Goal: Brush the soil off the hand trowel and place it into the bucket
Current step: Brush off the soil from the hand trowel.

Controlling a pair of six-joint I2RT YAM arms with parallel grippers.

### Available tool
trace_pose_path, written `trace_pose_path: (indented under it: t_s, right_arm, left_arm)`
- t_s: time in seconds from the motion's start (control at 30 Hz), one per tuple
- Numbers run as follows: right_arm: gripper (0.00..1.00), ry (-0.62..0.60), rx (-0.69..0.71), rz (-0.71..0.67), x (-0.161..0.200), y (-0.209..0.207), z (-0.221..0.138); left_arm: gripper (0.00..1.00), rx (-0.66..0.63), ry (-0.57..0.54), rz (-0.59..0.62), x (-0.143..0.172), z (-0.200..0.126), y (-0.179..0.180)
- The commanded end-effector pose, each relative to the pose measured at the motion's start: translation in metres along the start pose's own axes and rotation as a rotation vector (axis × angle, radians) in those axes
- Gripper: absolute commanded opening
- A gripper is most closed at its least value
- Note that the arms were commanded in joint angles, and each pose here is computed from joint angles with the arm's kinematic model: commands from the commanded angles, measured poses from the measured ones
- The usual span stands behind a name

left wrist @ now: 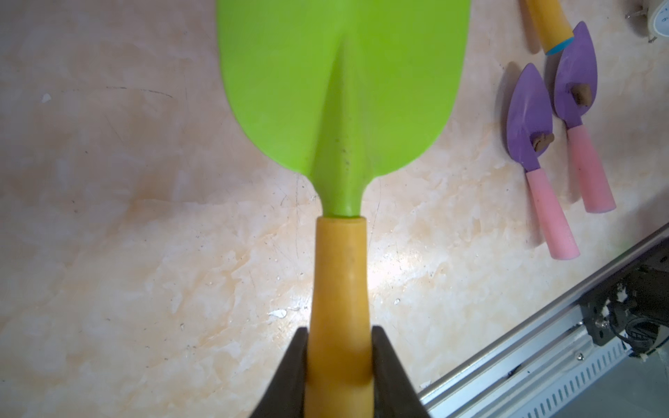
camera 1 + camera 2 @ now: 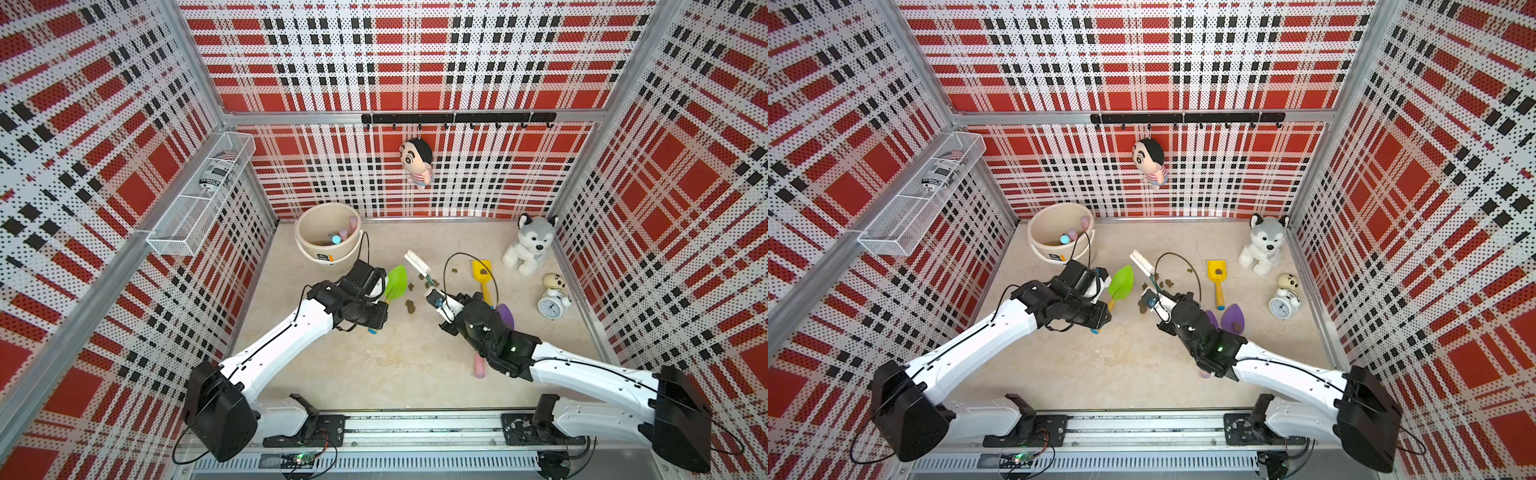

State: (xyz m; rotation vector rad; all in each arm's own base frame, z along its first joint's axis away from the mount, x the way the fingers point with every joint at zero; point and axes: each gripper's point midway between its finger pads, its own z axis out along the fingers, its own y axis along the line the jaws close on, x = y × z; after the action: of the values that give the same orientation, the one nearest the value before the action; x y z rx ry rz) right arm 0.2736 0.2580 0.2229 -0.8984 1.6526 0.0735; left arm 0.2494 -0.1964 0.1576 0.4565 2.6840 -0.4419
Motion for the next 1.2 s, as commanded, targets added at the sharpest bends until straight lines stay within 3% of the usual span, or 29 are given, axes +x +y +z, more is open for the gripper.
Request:
trace_pose_path:
  t_s: [0.0,0.13,0.33,0.5,0.87,1.0,1.1,1.17]
  right_arm:
    - [0.0,-0.07,-0.336,0.366,-0.022,0.032,-0.017]
    - [0.0,-0.118,-0.511,0.537,-0.038,0.042,-0.028]
    - [0.0,-0.017,-0.616,0.65,-0.027,0.06,-0.019]
    - [0.0,0.051,-0.537,0.771,-0.001,0.043,-0.004]
    - [0.0,-0.032,-0.377,0.884,0.005,-0.011,-0.009]
    - [0.0,-0.069,-0.326,0.881,0.003,-0.021,-0.016]
    - [0.0,-0.071,-0.311,0.902,0.01,-0.02,-0.016]
    - [0.0,-0.069,-0.318,0.944,0.013,-0.018,-0.015]
  left_arm:
    - [0.0,-0.016,-0.069,0.023,-0.015,0.0,0.003]
    - [0.0,-0.037,-0.07,0.022,-0.016,0.004,0.007]
    - [0.0,-0.041,-0.083,0.014,-0.02,0.006,0.008]
    - [0.0,-0.038,-0.087,0.008,-0.019,0.004,0.008]
    - [0.0,-0.051,-0.119,-0.018,-0.019,0.0,0.013]
    - [0.0,-0.124,-0.236,-0.119,-0.043,-0.017,0.033]
    - [0.0,-0.179,-0.411,-0.299,-0.077,-0.05,0.058]
    - [0.0,-0.135,-0.517,-0.412,-0.099,-0.072,0.066]
